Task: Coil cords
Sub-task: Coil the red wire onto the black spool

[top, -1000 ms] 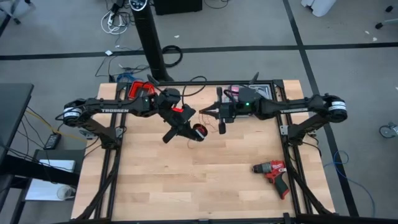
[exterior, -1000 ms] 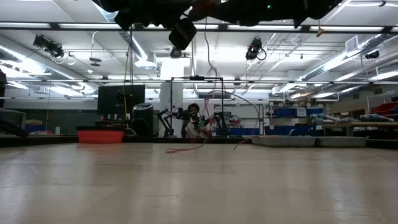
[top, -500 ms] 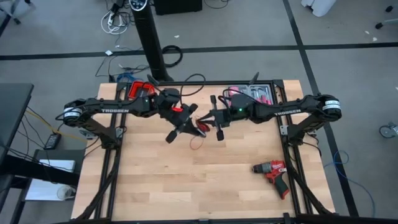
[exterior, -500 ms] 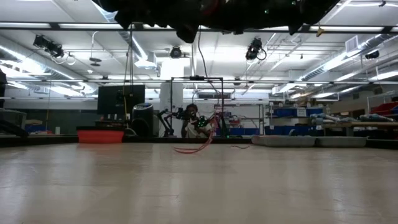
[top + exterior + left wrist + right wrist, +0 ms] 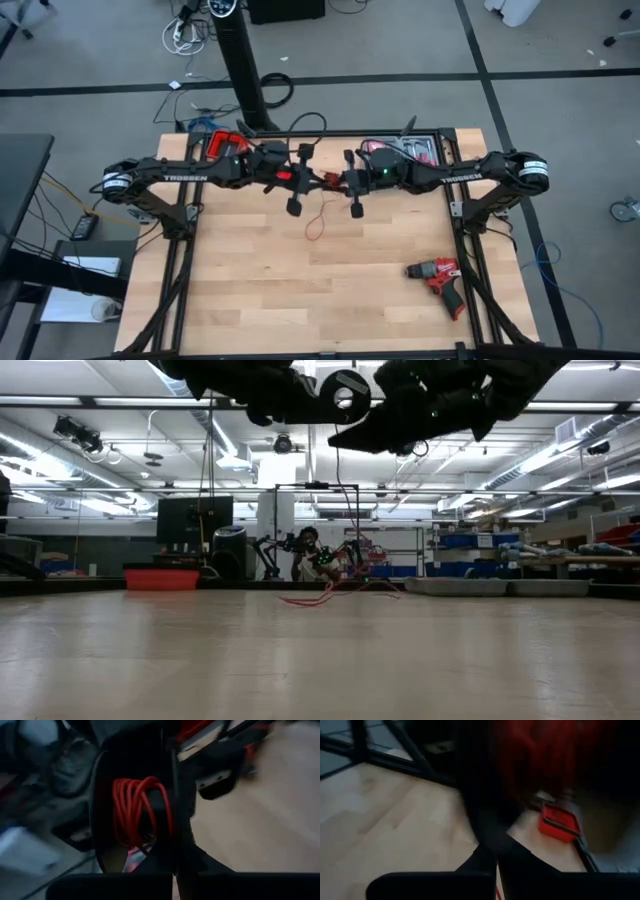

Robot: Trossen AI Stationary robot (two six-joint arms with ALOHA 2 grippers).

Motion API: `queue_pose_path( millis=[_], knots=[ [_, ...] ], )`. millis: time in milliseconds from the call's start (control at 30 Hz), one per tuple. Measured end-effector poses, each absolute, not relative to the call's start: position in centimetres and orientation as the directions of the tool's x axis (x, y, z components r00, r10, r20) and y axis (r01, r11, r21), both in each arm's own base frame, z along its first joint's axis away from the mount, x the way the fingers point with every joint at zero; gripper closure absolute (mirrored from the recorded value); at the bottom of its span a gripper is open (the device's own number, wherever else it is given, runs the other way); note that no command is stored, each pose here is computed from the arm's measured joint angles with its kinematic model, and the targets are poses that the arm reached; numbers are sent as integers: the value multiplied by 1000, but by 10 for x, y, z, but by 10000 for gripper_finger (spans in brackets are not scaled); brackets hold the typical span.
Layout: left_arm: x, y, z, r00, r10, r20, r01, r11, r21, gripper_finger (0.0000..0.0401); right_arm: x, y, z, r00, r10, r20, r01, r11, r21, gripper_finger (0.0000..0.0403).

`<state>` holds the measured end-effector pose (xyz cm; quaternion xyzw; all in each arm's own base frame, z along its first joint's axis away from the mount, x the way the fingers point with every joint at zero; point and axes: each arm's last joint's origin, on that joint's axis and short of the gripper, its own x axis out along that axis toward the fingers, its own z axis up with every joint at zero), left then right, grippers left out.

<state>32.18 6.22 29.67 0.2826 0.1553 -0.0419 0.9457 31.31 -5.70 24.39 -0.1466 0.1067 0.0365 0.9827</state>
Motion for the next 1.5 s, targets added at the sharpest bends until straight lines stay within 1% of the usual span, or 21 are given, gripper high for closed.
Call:
queue_pose_path(
  millis=[100,233,300,500,600,700,867,967,1033,1167,1333,1400,1500],
  knots=[
    [322,64,297,946,86,-314,112,819,562,397,310,-64,239,975,19,-223,-80,960,-267,399],
    [322,65,297,940,122,-317,87,816,571,397,305,-73,236,972,-14,-234,-48,965,-257,397],
    [321,66,295,933,135,-334,86,817,570,397,303,-78,234,970,-27,-242,-36,967,-253,397],
    [318,68,288,880,238,-410,52,811,582,398,291,-86,228,963,-61,-262,-3,971,-238,394],
    [317,68,286,871,242,-428,54,819,572,398,287,-88,229,959,-60,-278,-5,973,-229,389],
    [316,69,286,865,248,-436,47,825,563,398,282,-89,226,945,-58,-323,-13,977,-213,381],
    [314,69,284,851,249,-463,41,846,531,398,279,-87,232,952,-17,-305,-51,976,-213,370],
    [314,69,284,848,254,-466,37,847,530,398,276,-88,231,941,-10,-338,-64,976,-207,367],
    [314,69,284,846,259,-465,33,846,532,398,273,-92,228,930,-30,-366,-47,979,-200,367],
    [314,69,284,846,259,-465,34,846,532,398,272,-103,217,907,-52,-418,-21,986,-168,367],
    [315,69,284,849,259,-460,31,845,533,398,278,-110,195,935,-35,-352,1,995,-98,365],
    [315,69,284,850,259,-459,30,845,533,398,282,-112,183,935,-39,-352,7,996,-92,358],
    [315,69,285,855,259,-449,26,844,535,398,289,-115,168,935,-41,-352,22,998,-57,336]
  ],
)
